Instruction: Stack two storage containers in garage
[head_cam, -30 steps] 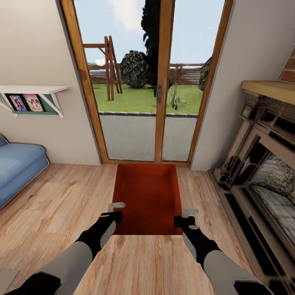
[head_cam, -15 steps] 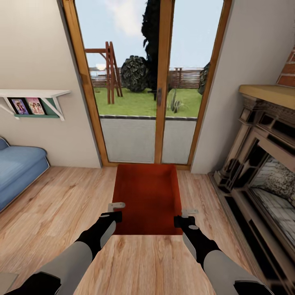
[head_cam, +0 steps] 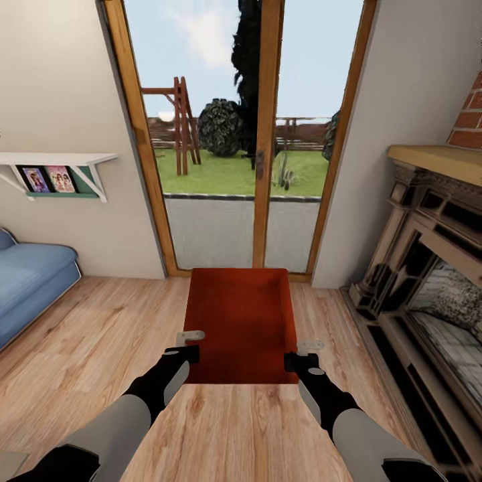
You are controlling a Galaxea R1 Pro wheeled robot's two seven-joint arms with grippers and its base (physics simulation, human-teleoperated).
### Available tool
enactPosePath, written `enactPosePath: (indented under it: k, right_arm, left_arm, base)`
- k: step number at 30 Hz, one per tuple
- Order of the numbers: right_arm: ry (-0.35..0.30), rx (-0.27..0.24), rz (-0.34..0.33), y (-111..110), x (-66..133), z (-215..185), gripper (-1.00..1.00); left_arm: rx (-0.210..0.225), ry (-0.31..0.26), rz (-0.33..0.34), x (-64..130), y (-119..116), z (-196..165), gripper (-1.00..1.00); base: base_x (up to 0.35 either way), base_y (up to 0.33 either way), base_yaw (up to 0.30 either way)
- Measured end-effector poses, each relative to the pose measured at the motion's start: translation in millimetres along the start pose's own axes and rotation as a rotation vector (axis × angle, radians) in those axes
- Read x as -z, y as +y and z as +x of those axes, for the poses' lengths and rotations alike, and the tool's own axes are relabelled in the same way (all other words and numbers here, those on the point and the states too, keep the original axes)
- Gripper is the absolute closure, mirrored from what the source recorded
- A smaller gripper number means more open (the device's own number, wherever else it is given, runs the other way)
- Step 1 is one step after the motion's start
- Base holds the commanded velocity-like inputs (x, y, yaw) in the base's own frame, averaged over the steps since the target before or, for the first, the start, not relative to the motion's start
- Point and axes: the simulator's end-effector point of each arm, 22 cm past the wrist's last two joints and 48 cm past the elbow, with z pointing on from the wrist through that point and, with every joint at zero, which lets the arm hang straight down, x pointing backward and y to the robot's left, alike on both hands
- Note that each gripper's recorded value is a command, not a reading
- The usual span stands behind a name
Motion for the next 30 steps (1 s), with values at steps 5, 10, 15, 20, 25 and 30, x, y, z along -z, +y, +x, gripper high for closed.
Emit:
enactPosePath:
  k: [5,10,15,20,25,30]
  right_arm:
    - [-0.007,0.000,0.000,-0.1,2.1,-4.4,1.00]
    - [-0.015,0.000,0.000,-0.1,4.2,-8.9,1.00]
    - [-0.024,-0.001,0.000,-0.3,6.3,-13.7,1.00]
    - [-0.031,-0.002,0.000,-0.5,8.4,-18.1,1.00]
    - [-0.040,-0.002,0.000,-0.6,10.6,-22.8,1.00]
    - [-0.050,-0.003,0.000,-0.7,12.9,-27.6,1.00]
  left_arm:
    - [0.001,-0.007,0.001,2.7,0.0,-4.0,1.00]
    - [0.001,-0.015,0.001,5.5,-0.1,-8.0,1.00]
    - [0.002,-0.024,0.002,8.3,-0.3,-12.7,1.00]
    - [0.003,-0.031,0.002,11.2,-0.4,-16.7,1.00]
    - [0.003,-0.040,0.003,14.2,-0.6,-21.3,1.00]
    - [0.004,-0.049,0.004,17.1,-0.7,-25.7,1.00]
  base:
    - [0.000,0.000,0.000]
    - [0.000,0.000,0.000]
    - [0.000,0.000,0.000]
    - [0.000,0.000,0.000]
    - [0.000,0.000,0.000]
    - [0.000,0.000,0.000]
